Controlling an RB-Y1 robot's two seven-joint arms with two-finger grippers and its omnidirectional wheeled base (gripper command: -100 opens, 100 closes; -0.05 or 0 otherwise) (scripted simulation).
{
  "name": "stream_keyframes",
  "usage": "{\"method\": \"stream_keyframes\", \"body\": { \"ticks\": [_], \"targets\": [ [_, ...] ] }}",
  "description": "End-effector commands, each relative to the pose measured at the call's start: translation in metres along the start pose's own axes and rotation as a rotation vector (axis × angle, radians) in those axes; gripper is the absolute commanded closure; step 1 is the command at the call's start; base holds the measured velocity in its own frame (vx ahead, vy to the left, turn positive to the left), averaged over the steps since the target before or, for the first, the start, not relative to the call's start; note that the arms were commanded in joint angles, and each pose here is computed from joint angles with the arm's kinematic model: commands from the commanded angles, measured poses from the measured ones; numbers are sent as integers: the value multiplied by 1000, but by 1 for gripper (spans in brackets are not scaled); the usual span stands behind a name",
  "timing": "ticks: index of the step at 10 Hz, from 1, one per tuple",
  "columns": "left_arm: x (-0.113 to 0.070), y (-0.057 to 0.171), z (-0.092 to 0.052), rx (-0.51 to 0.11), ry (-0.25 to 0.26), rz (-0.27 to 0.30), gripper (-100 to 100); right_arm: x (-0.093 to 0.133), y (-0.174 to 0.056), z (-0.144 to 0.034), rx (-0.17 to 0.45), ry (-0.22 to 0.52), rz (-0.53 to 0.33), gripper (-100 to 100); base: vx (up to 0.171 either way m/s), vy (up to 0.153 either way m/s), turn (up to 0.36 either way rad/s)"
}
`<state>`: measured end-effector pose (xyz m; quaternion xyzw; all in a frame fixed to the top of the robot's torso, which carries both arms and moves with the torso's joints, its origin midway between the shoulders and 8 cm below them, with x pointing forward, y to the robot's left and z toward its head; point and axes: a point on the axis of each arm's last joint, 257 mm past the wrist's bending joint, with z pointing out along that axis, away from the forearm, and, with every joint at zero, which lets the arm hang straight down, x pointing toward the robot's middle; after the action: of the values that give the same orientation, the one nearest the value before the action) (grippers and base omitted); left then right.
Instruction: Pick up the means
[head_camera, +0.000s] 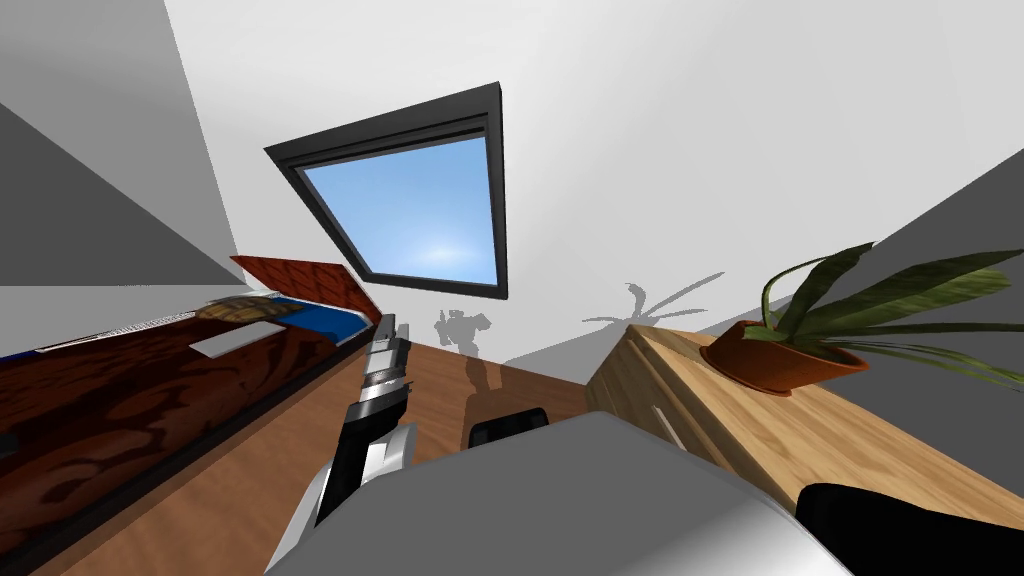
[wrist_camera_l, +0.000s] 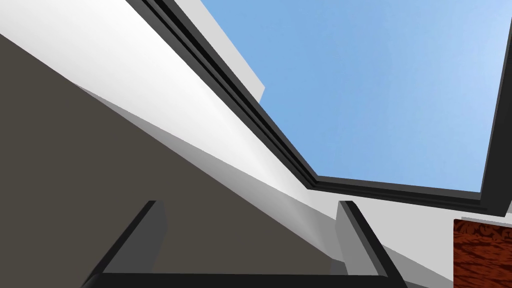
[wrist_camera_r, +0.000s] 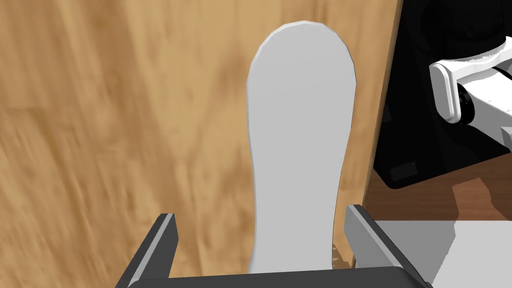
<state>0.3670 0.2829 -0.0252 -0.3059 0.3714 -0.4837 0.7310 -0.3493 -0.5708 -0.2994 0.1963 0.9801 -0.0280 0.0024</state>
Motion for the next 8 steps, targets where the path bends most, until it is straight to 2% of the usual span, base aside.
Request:
{"method": "stream_keyframes", "body": {
  "ticks": [1,2,3,5,6,8],
  "targets": [
    [0,0,0,0,0,0,0,-5,6,9,-32,-21,-1,-100,3,32,78],
    [0,0,0,0,0,0,0,7,-3,4,-8,-3,22,-100,1,43,65],
    [0,0,0,0,0,0,0,-3,6,15,-44,-30,14,-100,5,55,84],
    [0,0,0,0,0,0,0,14,-4,7,-18,-6,48,-100,6,51,26],
    [0,0,0,0,0,0,0,4,8,20,-62,-35,44,-100,16,42,75],
    [0,0,0,0,0,0,0,18,-1,13,-36,-15,73,-100,6,31,28]
  ]
}}
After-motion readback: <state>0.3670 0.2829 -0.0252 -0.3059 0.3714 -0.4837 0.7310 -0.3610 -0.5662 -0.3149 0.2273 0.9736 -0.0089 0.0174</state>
